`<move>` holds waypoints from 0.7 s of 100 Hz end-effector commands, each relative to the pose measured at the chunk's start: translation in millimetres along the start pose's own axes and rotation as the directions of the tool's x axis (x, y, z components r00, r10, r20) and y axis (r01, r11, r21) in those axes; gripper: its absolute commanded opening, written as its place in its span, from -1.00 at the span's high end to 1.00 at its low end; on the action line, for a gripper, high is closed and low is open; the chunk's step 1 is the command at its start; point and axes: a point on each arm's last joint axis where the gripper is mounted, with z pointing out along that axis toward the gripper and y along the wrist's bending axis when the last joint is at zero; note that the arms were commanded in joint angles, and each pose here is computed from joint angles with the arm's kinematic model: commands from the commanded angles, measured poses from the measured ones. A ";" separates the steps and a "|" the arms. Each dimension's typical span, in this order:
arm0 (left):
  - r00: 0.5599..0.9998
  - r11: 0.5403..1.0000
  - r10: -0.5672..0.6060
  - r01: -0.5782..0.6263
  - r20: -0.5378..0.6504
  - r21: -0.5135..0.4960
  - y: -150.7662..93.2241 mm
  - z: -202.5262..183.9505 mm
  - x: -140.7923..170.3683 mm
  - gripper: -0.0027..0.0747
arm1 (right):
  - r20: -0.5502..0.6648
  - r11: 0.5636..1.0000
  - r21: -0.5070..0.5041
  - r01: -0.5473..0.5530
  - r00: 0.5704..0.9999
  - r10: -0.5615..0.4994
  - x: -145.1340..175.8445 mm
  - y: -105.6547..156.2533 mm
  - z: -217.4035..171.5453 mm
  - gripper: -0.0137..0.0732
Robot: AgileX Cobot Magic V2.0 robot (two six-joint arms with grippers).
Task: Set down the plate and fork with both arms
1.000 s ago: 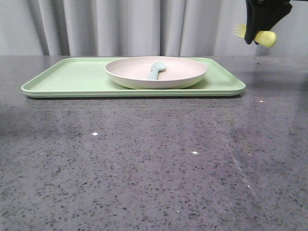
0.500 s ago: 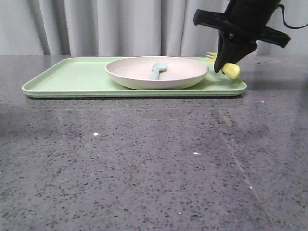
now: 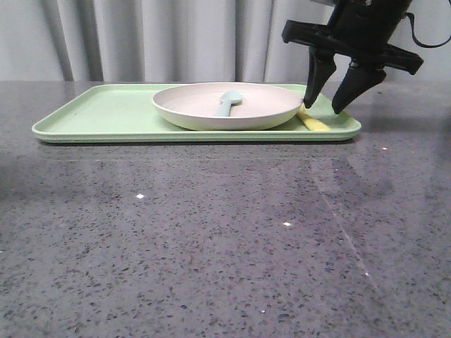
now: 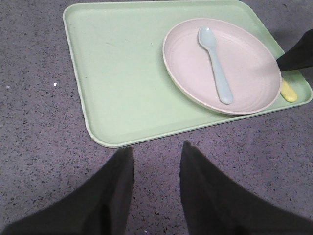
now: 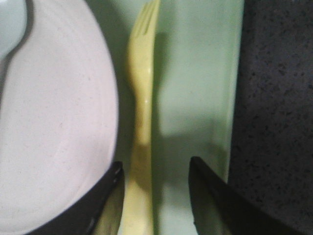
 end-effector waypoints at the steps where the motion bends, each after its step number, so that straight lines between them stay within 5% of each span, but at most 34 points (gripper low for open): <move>1: 0.994 1.000 -0.012 0.010 0.109 0.018 -3.9 -10.3 -13.0 0.31 | 0.111 0.999 -0.036 0.016 0.994 -0.012 -10.0 7.7 -30.8 -0.19; 28: 0.994 1.000 -0.012 0.010 0.109 0.018 -3.9 -10.3 -13.0 0.31 | 0.099 0.999 0.009 0.052 0.994 -0.052 -7.1 5.6 -40.8 -0.17; 70: 0.987 1.000 -0.013 0.010 0.163 0.016 -3.6 -11.1 -17.2 0.31 | 0.207 0.992 0.121 0.047 0.976 -0.072 0.5 -16.9 -122.1 -0.13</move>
